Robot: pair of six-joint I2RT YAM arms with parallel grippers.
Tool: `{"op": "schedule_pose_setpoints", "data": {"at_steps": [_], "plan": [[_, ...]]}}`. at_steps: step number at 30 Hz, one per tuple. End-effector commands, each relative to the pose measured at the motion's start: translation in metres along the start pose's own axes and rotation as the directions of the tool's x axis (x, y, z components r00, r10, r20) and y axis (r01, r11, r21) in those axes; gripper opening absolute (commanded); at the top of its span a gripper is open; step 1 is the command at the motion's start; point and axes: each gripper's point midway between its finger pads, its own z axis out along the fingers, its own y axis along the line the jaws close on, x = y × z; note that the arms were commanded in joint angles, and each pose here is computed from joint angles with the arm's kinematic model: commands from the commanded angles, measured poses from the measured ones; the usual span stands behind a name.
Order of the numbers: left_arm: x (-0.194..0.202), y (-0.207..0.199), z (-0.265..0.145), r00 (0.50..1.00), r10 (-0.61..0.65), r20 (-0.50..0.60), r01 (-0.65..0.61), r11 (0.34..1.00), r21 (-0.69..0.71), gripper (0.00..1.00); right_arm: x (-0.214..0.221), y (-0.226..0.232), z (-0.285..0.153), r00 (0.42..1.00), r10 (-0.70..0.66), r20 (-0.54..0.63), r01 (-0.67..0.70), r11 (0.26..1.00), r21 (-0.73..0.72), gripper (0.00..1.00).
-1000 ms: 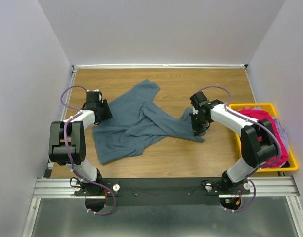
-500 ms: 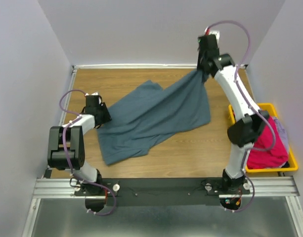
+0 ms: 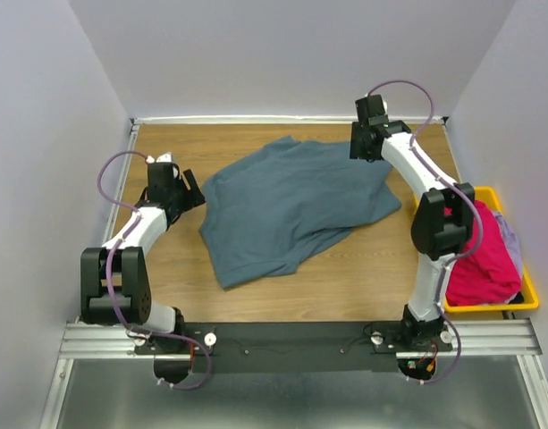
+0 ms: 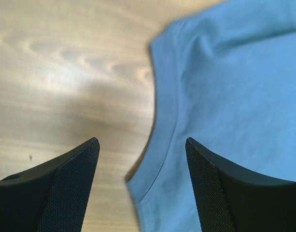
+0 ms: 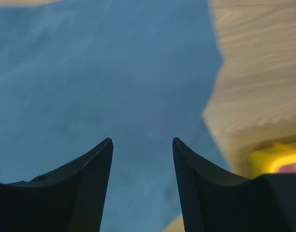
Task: Fold and stack the t-shirts
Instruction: Flatten the tshirt out
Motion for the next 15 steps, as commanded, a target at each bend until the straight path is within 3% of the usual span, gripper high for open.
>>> {"op": "schedule_pose_setpoints", "data": {"at_steps": [1, 6, 15], "plan": [[-0.029, -0.015, 0.001, 0.998, 0.04, 0.052, -0.041, 0.999, 0.019, 0.82, 0.021, 0.026, -0.029, 0.999, 0.035, 0.008, -0.033, 0.978, -0.208, 0.61], [-0.032, -0.044, 0.026, 0.995, 0.097, 0.028, -0.098, 0.994, 0.049, 0.83, 0.095, 0.04, -0.017, 0.986, 0.016, -0.164, -0.064, 0.954, -0.293, 0.59], [-0.004, -0.068, 0.068, 0.982, 0.176, -0.075, -0.173, 0.984, 0.045, 0.73, 0.151, 0.05, -0.014, 0.957, 0.04, -0.286, -0.144, 0.925, -0.351, 0.59]]}}
